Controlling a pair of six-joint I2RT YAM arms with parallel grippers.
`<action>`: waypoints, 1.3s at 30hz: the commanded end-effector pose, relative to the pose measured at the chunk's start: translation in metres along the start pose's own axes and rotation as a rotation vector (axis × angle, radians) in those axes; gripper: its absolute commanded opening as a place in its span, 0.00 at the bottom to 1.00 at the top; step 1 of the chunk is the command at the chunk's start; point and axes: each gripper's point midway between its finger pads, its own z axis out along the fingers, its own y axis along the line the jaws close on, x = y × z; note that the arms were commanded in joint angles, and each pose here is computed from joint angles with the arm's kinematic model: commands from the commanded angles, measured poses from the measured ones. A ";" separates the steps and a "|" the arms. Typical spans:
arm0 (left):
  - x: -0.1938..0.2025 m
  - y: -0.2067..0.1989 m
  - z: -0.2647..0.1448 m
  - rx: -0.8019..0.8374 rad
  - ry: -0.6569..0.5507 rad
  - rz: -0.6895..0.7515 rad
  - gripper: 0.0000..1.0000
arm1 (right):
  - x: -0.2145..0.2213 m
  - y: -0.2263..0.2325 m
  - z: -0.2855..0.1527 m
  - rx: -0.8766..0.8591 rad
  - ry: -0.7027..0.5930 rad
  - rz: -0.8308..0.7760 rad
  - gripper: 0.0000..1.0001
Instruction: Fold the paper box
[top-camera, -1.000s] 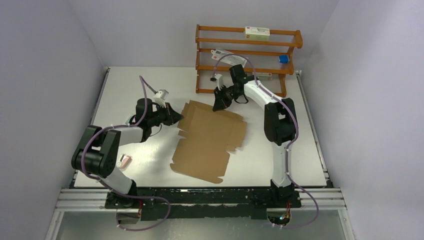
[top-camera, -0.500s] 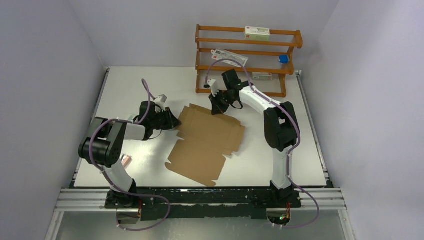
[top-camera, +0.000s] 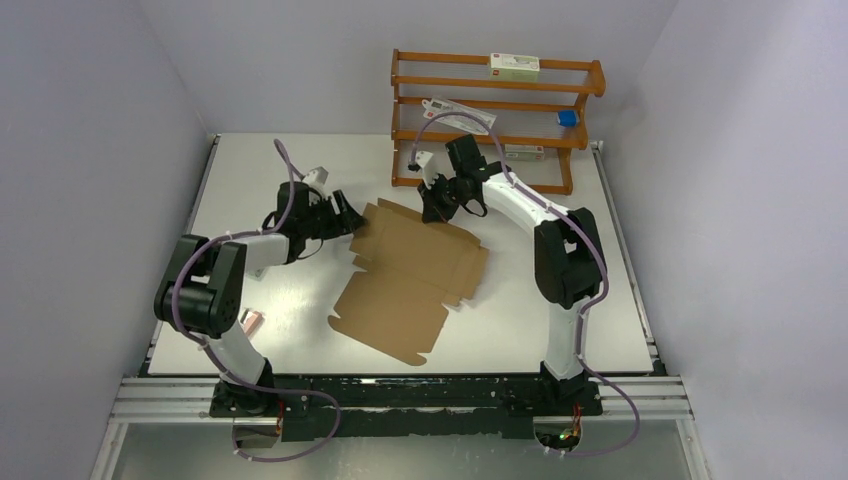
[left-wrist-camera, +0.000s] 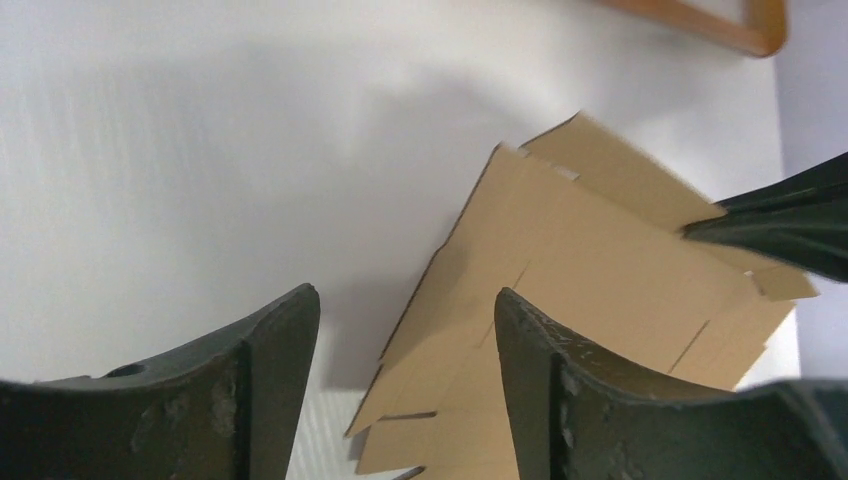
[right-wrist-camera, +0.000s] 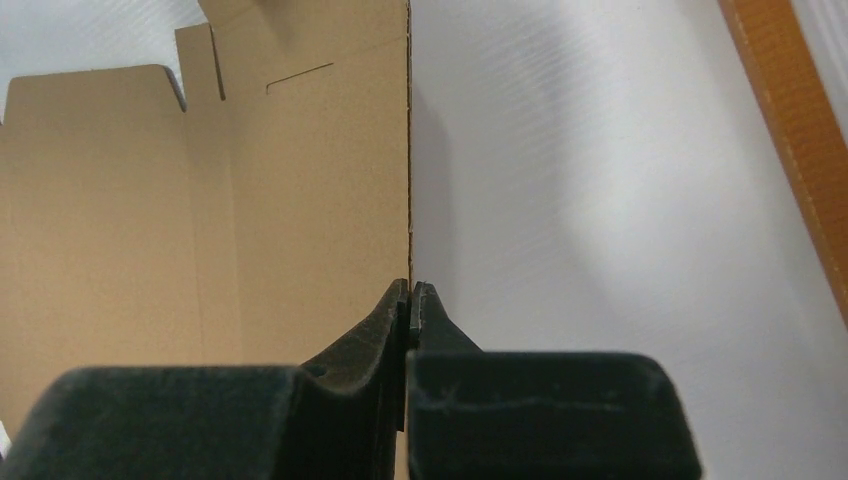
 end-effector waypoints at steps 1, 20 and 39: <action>-0.042 -0.049 -0.001 0.158 -0.073 0.039 0.71 | -0.012 0.001 -0.008 0.022 -0.037 -0.041 0.00; -0.066 -0.100 0.031 0.328 -0.006 0.016 0.69 | -0.015 0.010 -0.007 0.006 -0.054 -0.053 0.00; -0.045 -0.095 0.006 0.255 -0.009 -0.076 0.71 | -0.022 0.011 -0.013 0.031 -0.083 -0.071 0.00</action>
